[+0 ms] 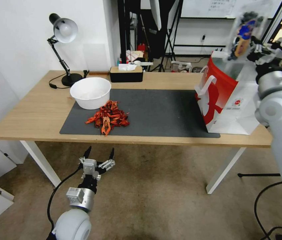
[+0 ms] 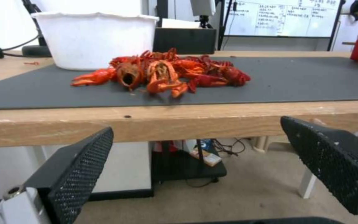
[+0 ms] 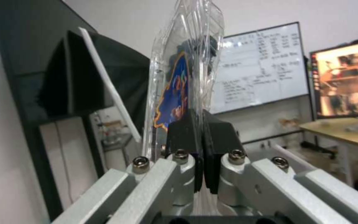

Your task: Close the takeout container lid, then place the container into the takeout bag.

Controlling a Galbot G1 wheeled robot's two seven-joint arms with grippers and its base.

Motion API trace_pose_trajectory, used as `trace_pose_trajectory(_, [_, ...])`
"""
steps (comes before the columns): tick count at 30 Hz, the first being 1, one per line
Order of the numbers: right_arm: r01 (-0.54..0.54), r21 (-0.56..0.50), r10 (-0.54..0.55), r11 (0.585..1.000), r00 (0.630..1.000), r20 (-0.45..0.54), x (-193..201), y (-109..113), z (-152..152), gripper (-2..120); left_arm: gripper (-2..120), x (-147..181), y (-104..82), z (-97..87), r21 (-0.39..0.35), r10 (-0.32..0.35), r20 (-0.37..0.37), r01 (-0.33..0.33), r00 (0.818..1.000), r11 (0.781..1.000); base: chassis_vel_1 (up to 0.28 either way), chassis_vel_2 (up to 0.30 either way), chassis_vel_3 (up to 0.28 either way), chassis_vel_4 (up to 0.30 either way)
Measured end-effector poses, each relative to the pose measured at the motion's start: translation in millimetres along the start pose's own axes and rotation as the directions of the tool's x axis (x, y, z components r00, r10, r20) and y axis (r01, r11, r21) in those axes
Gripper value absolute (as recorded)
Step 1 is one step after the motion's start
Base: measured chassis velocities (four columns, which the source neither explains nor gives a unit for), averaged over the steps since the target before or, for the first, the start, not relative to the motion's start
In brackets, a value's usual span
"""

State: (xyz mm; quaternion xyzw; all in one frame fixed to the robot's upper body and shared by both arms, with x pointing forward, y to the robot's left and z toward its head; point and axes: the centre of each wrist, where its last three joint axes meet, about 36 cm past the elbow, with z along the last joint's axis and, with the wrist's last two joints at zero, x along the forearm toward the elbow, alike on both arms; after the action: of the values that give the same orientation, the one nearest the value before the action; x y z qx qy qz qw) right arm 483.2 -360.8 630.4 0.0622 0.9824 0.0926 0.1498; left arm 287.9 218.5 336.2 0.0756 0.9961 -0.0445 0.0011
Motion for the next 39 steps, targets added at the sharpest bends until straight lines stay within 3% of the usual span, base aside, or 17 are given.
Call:
trace_pose_trajectory(7, [-0.066, -0.004, 0.066, 0.998, 0.996, -0.063, 20.0, -8.4, 11.0, 3, 100, -0.1, -5.1, 2.1, -0.001, 0.012, -0.008, -0.012, 1.000, 1.000, 0.000, 0.000, 0.000, 0.000])
trace_pose_trajectory(14, [-0.134, -0.032, 0.126, 0.990, 0.976, -0.175, 42.5, -14.3, 25.9, 32, 100, -8.2, -6.3, 2.0, -0.011, 0.030, -0.014, -0.030, 0.999, 0.999, 0.000, 0.000, 0.000, 0.000])
trace_pose_trajectory(19, [-0.132, -0.028, 0.125, 0.991, 0.975, -0.183, 44.0, -11.9, 29.3, 41, 100, -8.4, -6.6, 1.0, -0.011, 0.030, -0.012, -0.030, 0.999, 0.999, 0.000, 0.000, 0.000, 0.000])
trace_pose_trajectory(21, [-0.101, -0.021, 0.096, 0.995, 0.981, -0.169, 46.2, -6.6, 31.3, 58, 100, -8.5, -7.9, -1.7, -0.007, 0.030, -0.007, -0.030, 1.000, 1.000, 0.000, 0.000, 0.000, 0.000])
trace_pose_trajectory(22, [-0.101, -0.021, 0.096, 0.995, 0.981, -0.169, 46.2, -6.6, 31.3, 58, 100, -8.5, -7.9, -1.7, -0.007, 0.030, -0.007, -0.030, 1.000, 1.000, 0.000, 0.000, 0.000, 0.000])
trace_pose_trajectory(29, [0.033, -0.009, -0.034, 0.999, 0.996, -0.079, 56.7, 4.5, 21.8, 88, 100, -5.2, -7.2, -1.9, 0.005, 0.031, 0.004, -0.031, 1.000, 1.000, 0.000, 0.000, 0.000, 0.000])
trace_pose_trajectory(31, [0.045, -0.009, -0.046, 0.999, 0.996, -0.071, 57.7, 5.2, 20.9, 89, 100, -5.0, -7.1, -1.9, 0.007, 0.031, 0.005, -0.031, 1.000, 1.000, 0.000, 0.000, 0.000, 0.000])
trace_pose_trajectory(33, [0.127, 0.011, -0.127, 0.992, 0.992, -0.027, 63.8, 8.9, 14.7, 98, 100, -4.0, -7.2, -1.8, 0.013, 0.031, 0.013, -0.032, 0.999, 0.999, 0.000, 0.000, 0.000, 0.000])
trace_pose_trajectory(39, [0.215, 0.051, -0.215, 0.975, 0.977, -0.003, 76.1, 14.3, 7.0, 100, 100, -3.1, -8.5, -2.3, 0.021, 0.032, 0.023, -0.032, 0.999, 0.999, 0.000, 0.000, 0.000, 0.000])
